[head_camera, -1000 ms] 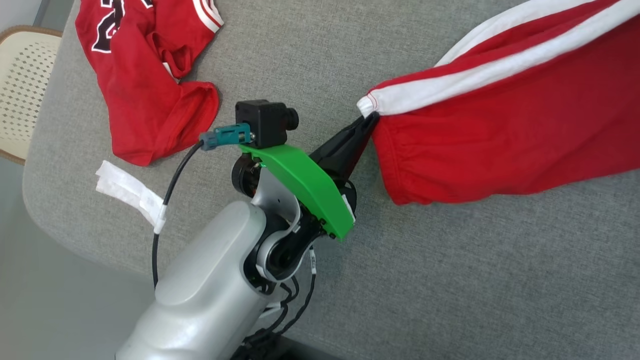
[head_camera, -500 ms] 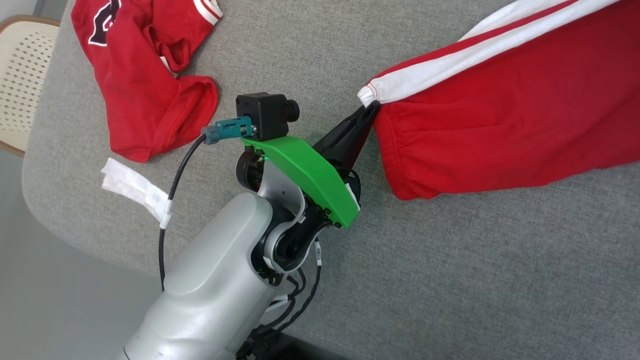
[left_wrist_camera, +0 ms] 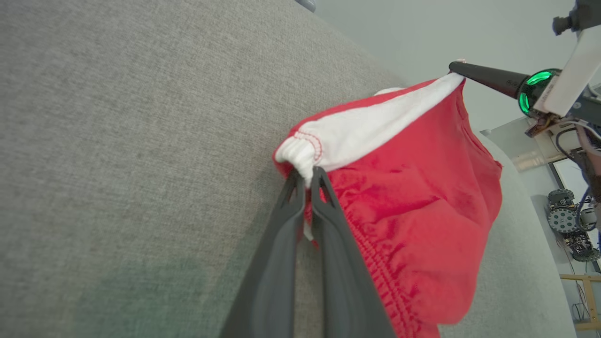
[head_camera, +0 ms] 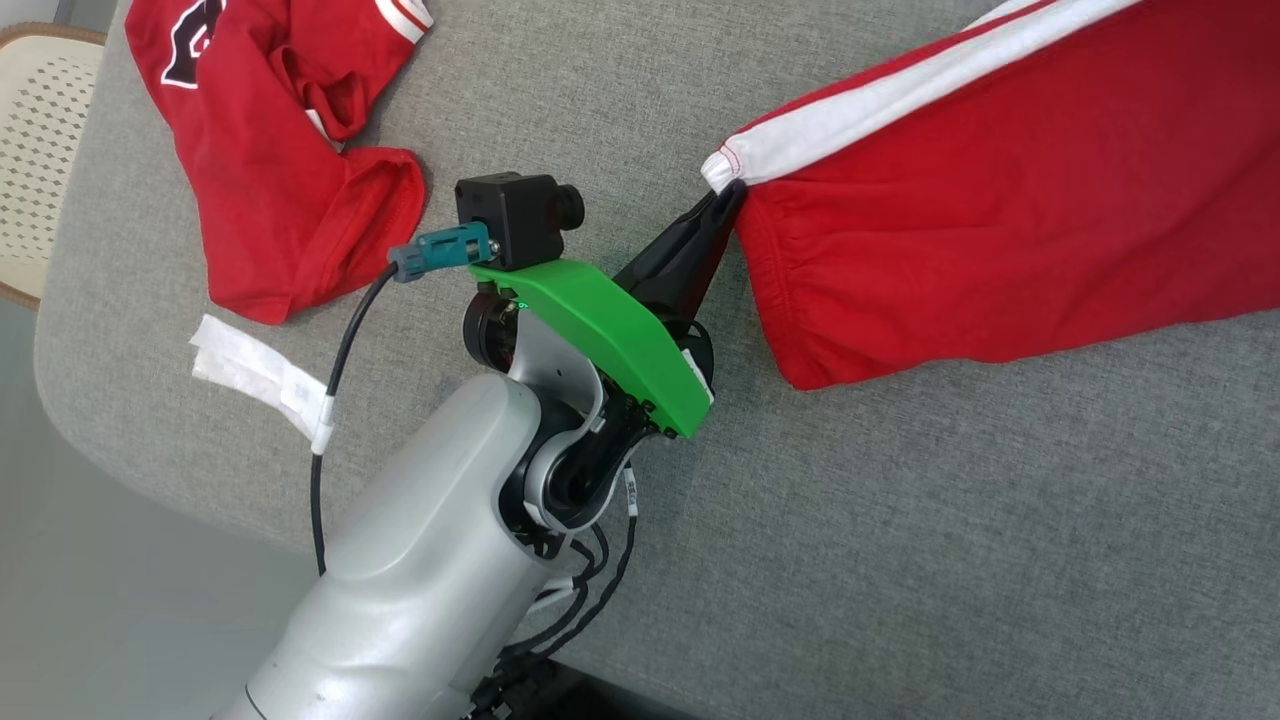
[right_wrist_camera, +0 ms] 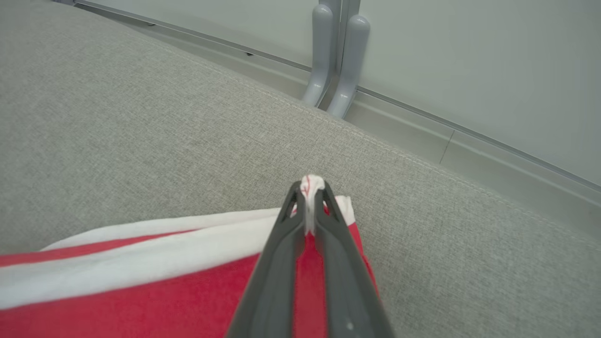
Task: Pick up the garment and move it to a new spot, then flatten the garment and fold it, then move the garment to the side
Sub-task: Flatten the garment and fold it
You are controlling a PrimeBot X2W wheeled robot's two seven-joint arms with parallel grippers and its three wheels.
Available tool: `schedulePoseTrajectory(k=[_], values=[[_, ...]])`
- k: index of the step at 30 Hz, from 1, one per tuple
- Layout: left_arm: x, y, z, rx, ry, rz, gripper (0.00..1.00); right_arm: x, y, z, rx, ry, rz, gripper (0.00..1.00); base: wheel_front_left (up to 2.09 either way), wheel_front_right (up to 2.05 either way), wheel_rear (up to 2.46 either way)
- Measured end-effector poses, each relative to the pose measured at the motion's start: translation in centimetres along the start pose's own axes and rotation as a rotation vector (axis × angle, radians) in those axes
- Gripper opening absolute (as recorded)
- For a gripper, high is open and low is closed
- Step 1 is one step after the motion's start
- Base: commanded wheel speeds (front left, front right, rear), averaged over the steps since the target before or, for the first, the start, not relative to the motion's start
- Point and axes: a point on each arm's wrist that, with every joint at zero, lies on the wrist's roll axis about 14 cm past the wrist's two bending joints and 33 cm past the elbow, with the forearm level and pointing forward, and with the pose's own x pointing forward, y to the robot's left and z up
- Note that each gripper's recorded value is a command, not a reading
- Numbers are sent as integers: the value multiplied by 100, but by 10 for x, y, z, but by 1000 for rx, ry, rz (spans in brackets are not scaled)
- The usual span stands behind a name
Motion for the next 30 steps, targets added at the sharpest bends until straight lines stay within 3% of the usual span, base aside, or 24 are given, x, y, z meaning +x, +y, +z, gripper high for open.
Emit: schedulePoseTrajectory(k=[3, 4, 5, 6, 7, 8, 15, 18, 23, 30], values=[[0, 0, -2, 0, 5, 0, 0, 3, 1, -3, 0, 2, 3, 0, 0, 0, 0], [0, 0, -3, -3, 14, -2, 0, 4, 2, -4, 3, 3, 4, 15, 0, 0, 0], [1, 0, -4, -5, 15, -3, 2, 6, 2, -4, 10, -4, 5, 47, 0, 0, 0], [1, 0, -4, -5, 15, -2, 27, 6, 3, -3, 13, -7, 7, 100, 0, 0, 0], [1, 1, -4, -5, 15, 0, 51, 7, 4, -3, 16, -9, 9, 100, 0, 0, 0], [2, 1, -5, -3, 16, 1, 100, 7, 4, -3, 15, -7, 10, 100, 0, 0, 0], [-6, 16, 4, 126, -23, 48, 100, -10, -5, 8, -27, -13, -9, 100, 0, 0, 0], [-15, 14, 10, 178, -65, 51, 100, -24, -11, 6, -84, 57, -31, 100, 0, 0, 0], [-28, 0, 26, 235, -203, 32, 100, -44, -25, -25, -164, 248, -74, 100, 0, 0, 0], [-43, 21, 26, 281, -307, 153, 100, -34, -24, -66, -153, 376, -72, 100, 0, 0, 0]])
